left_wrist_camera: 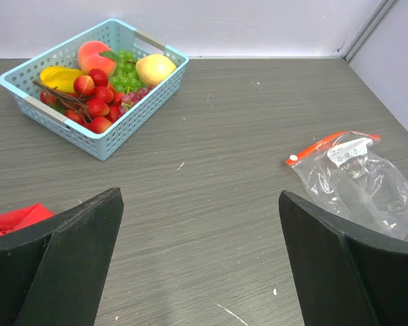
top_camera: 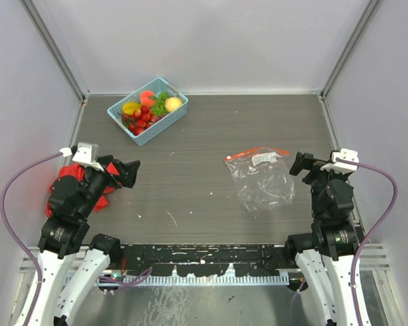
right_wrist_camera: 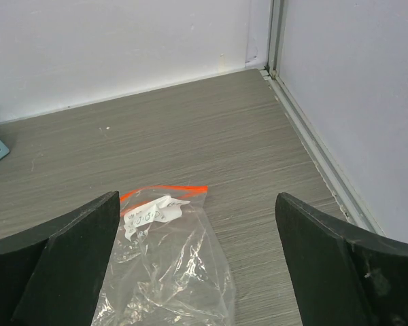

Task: Place the food in the zip-top bag and seal the zipper
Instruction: Pick up the zipper food storage bag at the center of the board.

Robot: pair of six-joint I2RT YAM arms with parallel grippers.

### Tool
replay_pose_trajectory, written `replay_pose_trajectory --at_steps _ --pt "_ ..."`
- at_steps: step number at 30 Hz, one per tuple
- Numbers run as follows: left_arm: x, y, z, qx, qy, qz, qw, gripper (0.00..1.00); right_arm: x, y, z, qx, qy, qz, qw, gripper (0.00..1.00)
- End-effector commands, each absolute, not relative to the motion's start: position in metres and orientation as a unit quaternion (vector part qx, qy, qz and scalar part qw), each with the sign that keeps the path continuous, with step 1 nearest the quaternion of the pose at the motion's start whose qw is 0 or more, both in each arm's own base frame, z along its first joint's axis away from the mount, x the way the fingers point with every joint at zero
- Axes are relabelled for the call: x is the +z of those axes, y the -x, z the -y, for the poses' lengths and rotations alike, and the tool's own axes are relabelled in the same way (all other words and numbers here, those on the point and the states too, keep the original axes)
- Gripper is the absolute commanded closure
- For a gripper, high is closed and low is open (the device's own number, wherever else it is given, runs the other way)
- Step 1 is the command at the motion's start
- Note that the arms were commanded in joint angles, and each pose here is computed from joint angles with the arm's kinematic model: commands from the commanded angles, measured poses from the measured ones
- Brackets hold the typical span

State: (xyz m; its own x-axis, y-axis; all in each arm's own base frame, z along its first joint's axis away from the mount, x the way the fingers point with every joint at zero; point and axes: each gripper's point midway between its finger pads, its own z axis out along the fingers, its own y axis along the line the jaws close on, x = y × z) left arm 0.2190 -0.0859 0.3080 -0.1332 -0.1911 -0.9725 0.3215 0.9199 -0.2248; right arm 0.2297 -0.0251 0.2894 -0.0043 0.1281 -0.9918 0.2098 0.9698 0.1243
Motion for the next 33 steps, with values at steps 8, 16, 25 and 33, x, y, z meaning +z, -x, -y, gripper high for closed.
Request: replay_pose_trajectory --at_steps 8,16,25,33 --pt "0.337 -0.214 0.095 -0.222 -0.062 -0.692 0.684 0.02 0.314 -0.235 0.019 -0.003 -0.123 -0.686 0.717 0.00" --pt "0.339 -0.209 0.101 -0.240 -0.071 -0.699 0.670 0.02 0.292 -0.253 0.010 0.029 -0.156 -0.727 0.668 0.00" --pt "0.329 -0.205 0.104 -0.247 -0.078 -0.706 0.659 0.02 0.243 -0.288 -0.029 0.098 -0.122 -0.802 0.576 0.00" --pt "0.319 -0.211 0.103 -0.232 -0.080 -0.720 0.649 0.02 0.199 -0.320 -0.032 0.086 -0.145 -0.844 0.510 0.03"
